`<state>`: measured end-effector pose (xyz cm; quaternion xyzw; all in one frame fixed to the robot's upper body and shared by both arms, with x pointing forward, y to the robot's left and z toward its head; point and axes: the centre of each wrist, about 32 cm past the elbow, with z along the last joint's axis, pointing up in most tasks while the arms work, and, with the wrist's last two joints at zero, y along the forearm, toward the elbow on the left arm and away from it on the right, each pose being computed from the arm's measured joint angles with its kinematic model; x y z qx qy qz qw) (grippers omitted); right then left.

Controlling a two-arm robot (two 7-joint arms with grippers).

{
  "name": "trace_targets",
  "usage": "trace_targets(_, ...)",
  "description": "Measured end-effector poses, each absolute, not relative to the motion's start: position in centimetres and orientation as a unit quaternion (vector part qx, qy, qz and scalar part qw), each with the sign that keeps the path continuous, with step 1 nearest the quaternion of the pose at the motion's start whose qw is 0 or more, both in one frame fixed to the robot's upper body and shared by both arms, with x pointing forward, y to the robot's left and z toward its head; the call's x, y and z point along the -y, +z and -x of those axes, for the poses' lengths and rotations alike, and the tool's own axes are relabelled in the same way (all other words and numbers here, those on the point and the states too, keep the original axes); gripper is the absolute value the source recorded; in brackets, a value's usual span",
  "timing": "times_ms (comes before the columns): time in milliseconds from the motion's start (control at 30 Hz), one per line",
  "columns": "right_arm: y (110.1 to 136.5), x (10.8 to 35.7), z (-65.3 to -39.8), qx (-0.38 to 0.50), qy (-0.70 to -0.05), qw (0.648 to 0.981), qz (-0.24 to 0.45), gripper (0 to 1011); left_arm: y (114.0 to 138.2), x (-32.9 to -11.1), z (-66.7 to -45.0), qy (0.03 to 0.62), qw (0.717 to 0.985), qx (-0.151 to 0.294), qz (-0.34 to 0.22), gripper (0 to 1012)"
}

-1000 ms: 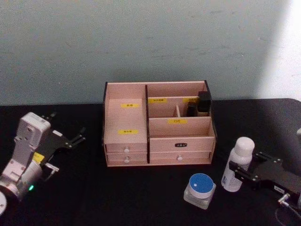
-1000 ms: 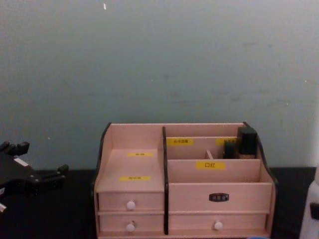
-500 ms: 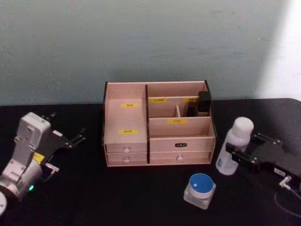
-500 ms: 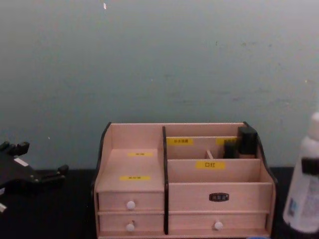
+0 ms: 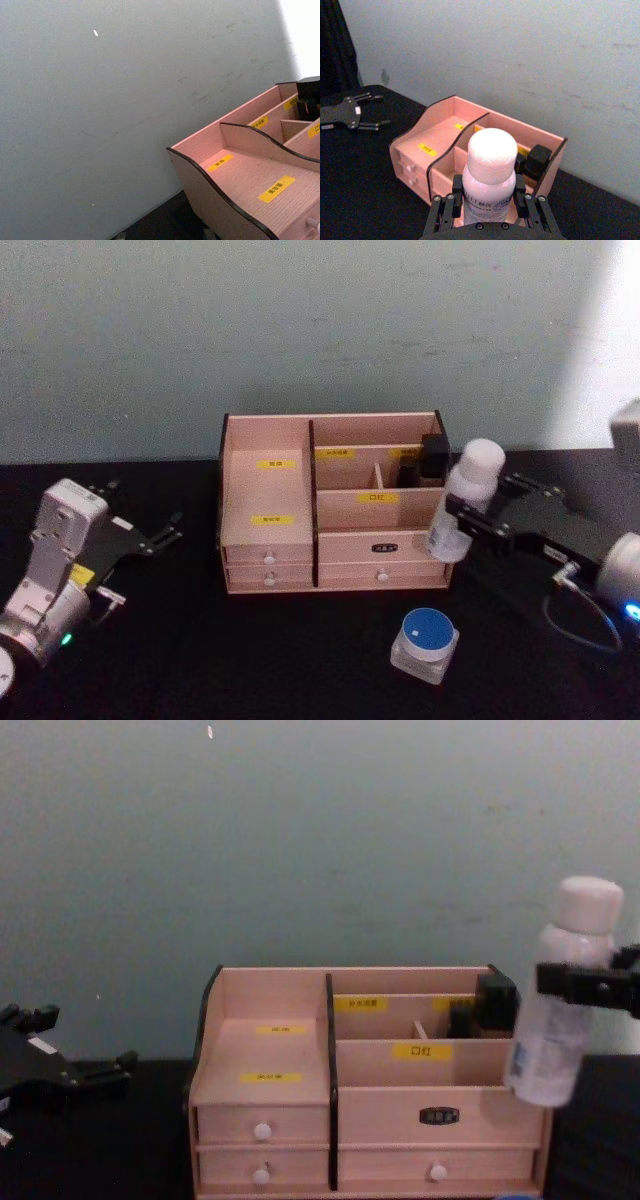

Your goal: Pick up the facial cleanser and watermelon frost from the table and place them into the tiered storage box.

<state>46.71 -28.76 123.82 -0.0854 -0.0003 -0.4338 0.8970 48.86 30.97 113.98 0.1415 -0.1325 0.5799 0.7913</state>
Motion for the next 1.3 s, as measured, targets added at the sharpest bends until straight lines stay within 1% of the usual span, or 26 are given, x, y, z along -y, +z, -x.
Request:
trace_targets(433, 124.7, 26.0, -50.9, 0.011, -0.436, 0.897, 0.075, 596, 114.0, -31.0, -48.9, 0.580, 0.791, 0.132, -0.141, 1001)
trace_targets(733, 125.2, 24.1, -53.2, 0.014, -0.435, 0.898, 0.069, 596, 114.0, -31.0, -48.9, 0.580, 0.791, 0.132, -0.141, 1001)
trace_targets(1300, 125.0, 21.4, -56.3, -0.001, -0.435, 0.897, 0.076, 596, 114.0, -31.0, -48.9, 0.580, 0.791, 0.132, -0.141, 1001)
